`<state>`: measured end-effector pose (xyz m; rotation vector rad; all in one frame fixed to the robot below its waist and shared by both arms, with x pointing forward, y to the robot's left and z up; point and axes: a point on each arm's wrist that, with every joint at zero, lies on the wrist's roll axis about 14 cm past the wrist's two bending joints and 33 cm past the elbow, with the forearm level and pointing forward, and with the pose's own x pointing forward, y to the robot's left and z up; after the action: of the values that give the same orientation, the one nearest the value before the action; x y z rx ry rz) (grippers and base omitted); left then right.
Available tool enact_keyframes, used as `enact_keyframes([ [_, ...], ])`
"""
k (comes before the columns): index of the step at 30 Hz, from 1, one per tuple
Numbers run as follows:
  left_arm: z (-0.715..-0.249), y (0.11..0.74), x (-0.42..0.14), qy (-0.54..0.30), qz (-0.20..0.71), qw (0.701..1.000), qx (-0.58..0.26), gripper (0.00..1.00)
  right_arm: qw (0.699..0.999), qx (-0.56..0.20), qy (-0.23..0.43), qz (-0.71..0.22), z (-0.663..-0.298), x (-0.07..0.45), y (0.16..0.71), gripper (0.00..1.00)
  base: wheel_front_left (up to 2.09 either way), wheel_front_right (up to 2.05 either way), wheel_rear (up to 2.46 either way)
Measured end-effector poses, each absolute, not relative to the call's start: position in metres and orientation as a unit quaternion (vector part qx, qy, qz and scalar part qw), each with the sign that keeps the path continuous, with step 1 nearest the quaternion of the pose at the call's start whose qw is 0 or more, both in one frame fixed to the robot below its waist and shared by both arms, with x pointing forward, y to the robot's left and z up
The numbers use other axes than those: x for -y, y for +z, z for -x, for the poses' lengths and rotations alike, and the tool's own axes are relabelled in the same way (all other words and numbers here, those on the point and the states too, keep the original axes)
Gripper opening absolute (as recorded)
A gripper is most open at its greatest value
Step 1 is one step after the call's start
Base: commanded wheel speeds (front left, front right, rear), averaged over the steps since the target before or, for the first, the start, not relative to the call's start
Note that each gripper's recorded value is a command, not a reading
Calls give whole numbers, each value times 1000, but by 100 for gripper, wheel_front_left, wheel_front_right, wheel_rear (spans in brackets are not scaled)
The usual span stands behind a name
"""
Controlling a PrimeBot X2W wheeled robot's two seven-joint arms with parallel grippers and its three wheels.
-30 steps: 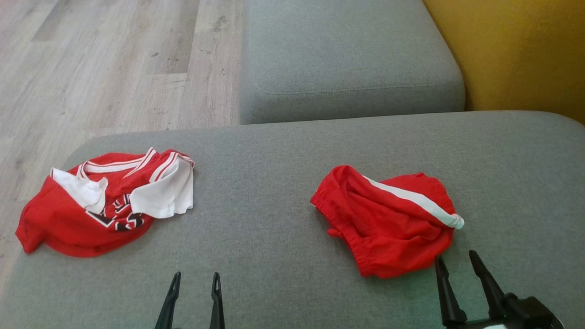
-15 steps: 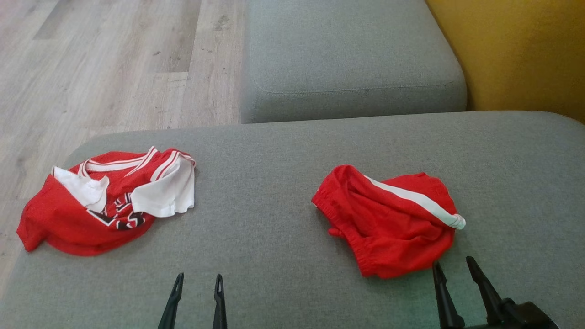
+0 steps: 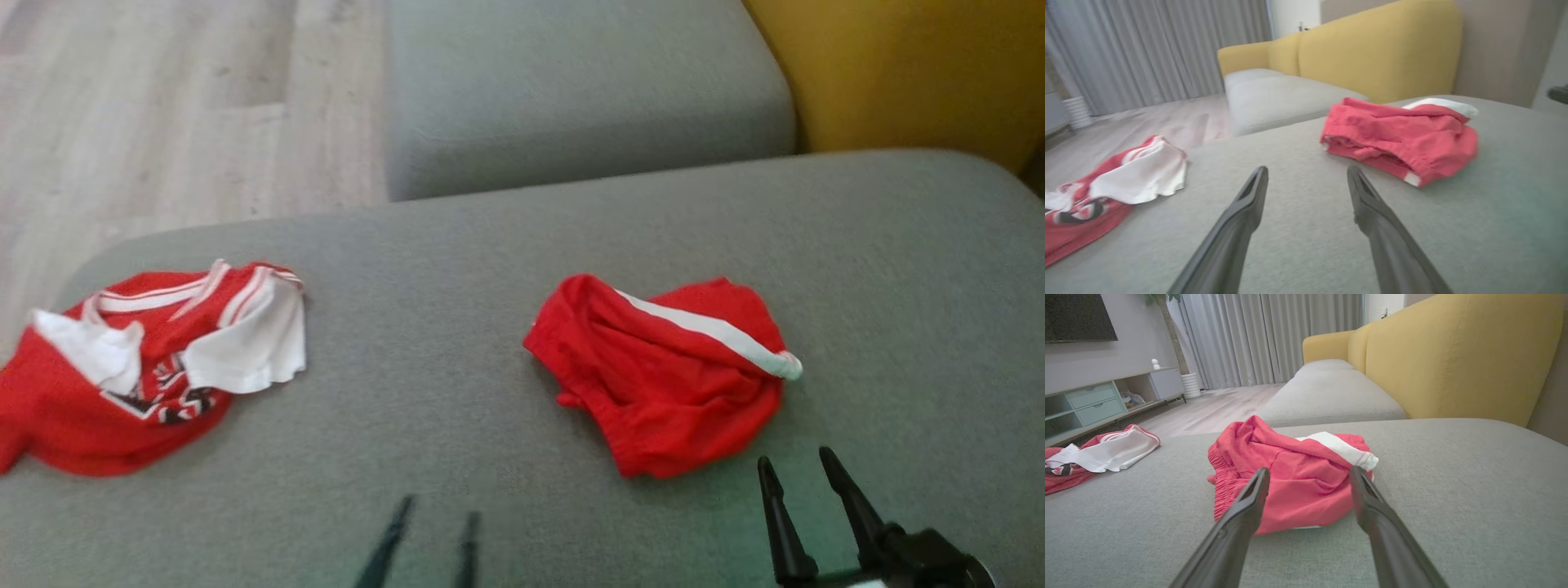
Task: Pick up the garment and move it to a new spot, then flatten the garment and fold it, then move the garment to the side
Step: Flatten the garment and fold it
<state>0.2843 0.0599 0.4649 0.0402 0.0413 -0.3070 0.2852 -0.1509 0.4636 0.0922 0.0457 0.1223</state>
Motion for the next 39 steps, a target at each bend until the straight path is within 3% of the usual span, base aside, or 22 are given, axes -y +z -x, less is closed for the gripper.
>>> enact_keyframes([
  [12, -295, 436, 47, -397, -91, 912, -42, 100, 999, -30, 5, -40, -288, 180, 461, 100, 0, 0, 0],
  [21, -312, 401, 80, -496, -137, 854, -75, 100, 998, -41, -34, -33, -295, 202, 459, 100, 0, 0, 0],
  [31, -316, 401, 110, -538, -122, 831, -69, 100, 996, -51, -69, -30, -287, 220, 455, 100, 0, 0, 0],
  [39, -325, 399, 115, -527, -119, 838, -72, 100, 995, -52, -82, -27, -284, 227, 456, 100, 0, 0, 0],
])
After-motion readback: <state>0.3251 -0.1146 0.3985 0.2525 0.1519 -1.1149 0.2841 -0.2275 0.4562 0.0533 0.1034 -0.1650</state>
